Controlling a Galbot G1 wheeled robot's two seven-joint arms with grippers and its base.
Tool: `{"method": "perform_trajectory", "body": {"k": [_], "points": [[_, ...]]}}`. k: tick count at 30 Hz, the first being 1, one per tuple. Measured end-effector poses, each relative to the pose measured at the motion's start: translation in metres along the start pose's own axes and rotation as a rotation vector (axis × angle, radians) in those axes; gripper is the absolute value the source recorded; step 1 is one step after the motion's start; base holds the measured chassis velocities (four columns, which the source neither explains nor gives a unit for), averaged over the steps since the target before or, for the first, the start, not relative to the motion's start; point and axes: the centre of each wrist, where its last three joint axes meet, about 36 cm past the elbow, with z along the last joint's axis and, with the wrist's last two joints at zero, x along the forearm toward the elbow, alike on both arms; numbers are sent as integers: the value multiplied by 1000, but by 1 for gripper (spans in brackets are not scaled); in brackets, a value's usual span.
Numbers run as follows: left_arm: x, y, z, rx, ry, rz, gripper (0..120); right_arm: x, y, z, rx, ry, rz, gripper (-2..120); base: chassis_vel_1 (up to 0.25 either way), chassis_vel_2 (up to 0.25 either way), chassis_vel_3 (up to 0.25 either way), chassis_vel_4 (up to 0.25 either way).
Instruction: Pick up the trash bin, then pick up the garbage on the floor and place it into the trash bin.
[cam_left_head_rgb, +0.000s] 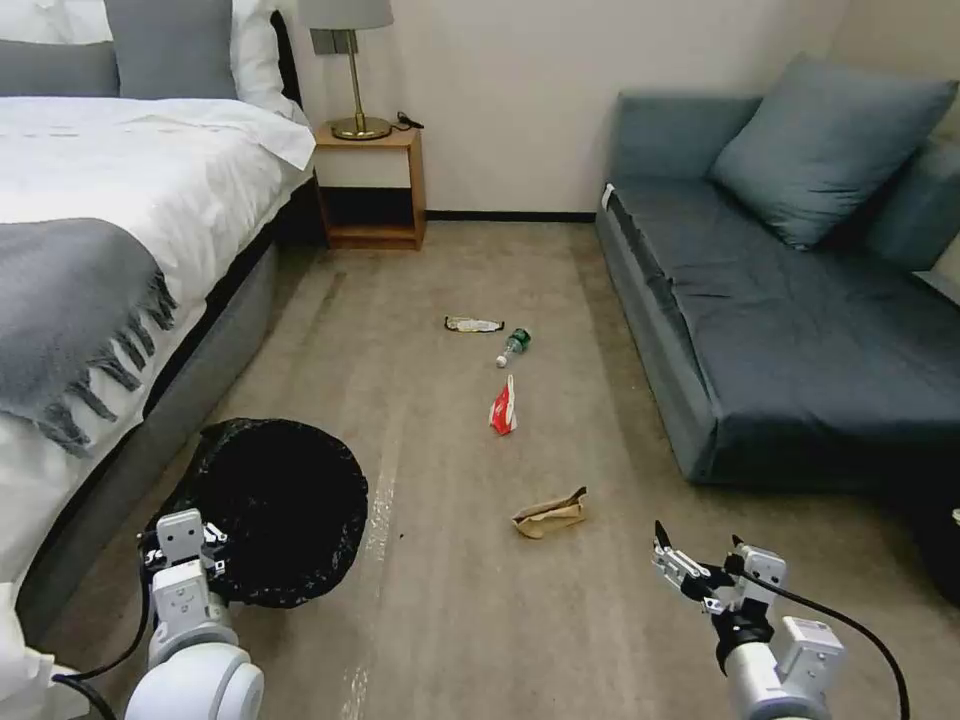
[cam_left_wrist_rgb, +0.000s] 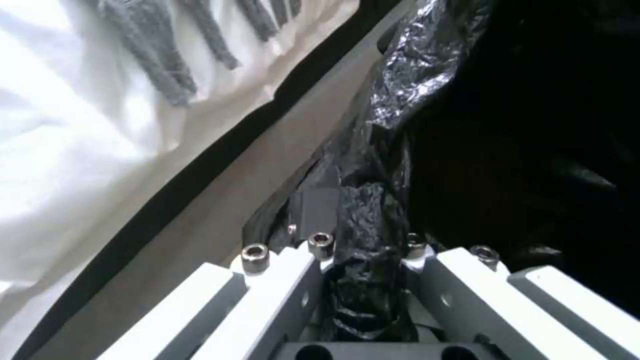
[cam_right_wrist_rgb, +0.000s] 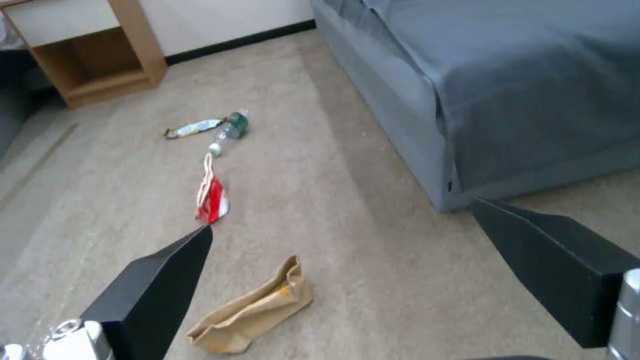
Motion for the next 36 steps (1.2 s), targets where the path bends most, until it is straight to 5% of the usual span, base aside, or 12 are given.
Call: {"method": "perform_trajectory", "body": {"k": [36], "points": [[-8, -7, 8, -3, 24, 8, 1, -6, -2, 6, 14, 19, -7, 100, -75, 73, 76, -76]]}}
